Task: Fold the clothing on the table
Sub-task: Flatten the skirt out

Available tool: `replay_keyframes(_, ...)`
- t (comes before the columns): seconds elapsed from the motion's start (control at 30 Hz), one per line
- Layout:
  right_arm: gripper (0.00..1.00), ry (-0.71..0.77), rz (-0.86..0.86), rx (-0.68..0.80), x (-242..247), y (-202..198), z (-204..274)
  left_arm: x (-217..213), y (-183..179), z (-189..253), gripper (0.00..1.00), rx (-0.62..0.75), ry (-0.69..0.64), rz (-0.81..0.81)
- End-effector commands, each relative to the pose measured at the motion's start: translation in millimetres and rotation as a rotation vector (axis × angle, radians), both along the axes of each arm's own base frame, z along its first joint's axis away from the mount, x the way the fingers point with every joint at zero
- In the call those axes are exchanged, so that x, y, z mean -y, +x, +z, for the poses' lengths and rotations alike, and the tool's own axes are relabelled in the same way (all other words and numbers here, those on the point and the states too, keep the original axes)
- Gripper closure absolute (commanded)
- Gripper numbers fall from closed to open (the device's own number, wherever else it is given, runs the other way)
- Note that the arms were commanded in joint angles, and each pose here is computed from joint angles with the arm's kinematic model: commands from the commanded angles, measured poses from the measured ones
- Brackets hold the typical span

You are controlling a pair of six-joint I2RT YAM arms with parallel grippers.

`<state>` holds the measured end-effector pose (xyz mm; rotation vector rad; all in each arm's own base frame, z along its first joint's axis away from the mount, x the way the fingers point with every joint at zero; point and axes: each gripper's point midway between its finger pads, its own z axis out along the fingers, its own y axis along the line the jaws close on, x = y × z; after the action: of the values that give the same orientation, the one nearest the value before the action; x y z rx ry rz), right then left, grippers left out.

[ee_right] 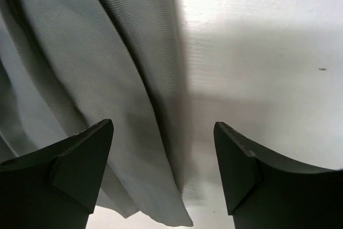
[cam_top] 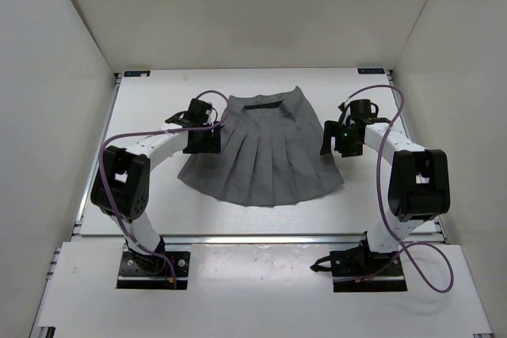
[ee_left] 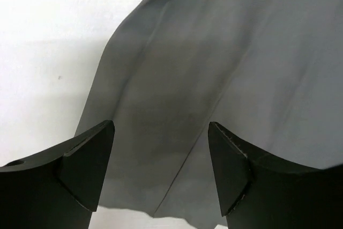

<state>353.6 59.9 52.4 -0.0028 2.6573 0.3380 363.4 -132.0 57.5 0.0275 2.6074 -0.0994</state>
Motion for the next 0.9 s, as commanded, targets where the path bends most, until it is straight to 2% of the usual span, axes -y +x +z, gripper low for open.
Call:
replay_keyframes(0.0,0.28,0.043,0.021,0.082,-10.1,14.6,13.1,-4.8,-2.2,15.3,0.19,0.028,-0.007,0.048)
replay_keyframes(0.07,0.37,0.05,0.021,0.061,-12.8,12.4,7.0,-6.2,-5.4,9.6,0.25,0.001,-0.006,0.042)
replay_keyframes(0.13,0.53,0.054,0.024,0.044,-15.7,11.8,1.0,-6.3,-8.2,4.4,0.34,-0.027,-0.005,0.048)
replay_keyframes(0.17,0.57,0.055,0.028,0.024,-16.9,7.6,-5.2,-4.8,-7.2,4.0,0.39,-0.028,-0.011,0.046)
replay_keyframes(0.27,0.77,0.044,0.031,0.008,-19.9,8.4,-8.4,-5.0,-12.8,-5.8,0.63,-0.064,-0.019,0.054)
replay_keyframes(0.3,0.81,0.04,0.036,-0.007,-19.5,7.5,-13.6,-8.5,-13.6,-8.5,0.66,-0.074,-0.022,0.066)
replay_keyframes(0.37,0.89,0.043,0.036,-0.011,-20.1,6.7,-13.7,-3.5,-18.9,-18.1,0.84,-0.112,-0.036,0.062)
replay_keyframes(0.4,0.91,0.048,0.029,-0.022,-18.2,4.2,-16.8,-4.7,-19.0,-19.8,0.87,-0.119,-0.03,0.065)
replay_keyframes(0.43,0.95,0.049,0.03,-0.024,-17.9,5.4,-16.4,-6.2,-20.0,-21.4,0.96,-0.131,-0.025,0.076)
replay_keyframes(0.47,0.98,0.047,0.022,-0.027,-15.7,4.4,-16.6,-8.8,-22.5,-25.9,1.0,-0.153,-0.01,0.081)
replay_keyframes(0.67,1.0,0.055,0.052,-0.064,-26.7,-19.7,-14.8,-6.9,-34.2,-24.1,1.0,-0.175,0.021,0.073)
replay_keyframes(0.87,1.0,0.067,0.085,-0.112,-49.1,-58.7,-23.3,-9.0,-70.4,-25.1,1.0,-0.188,0.008,0.087)
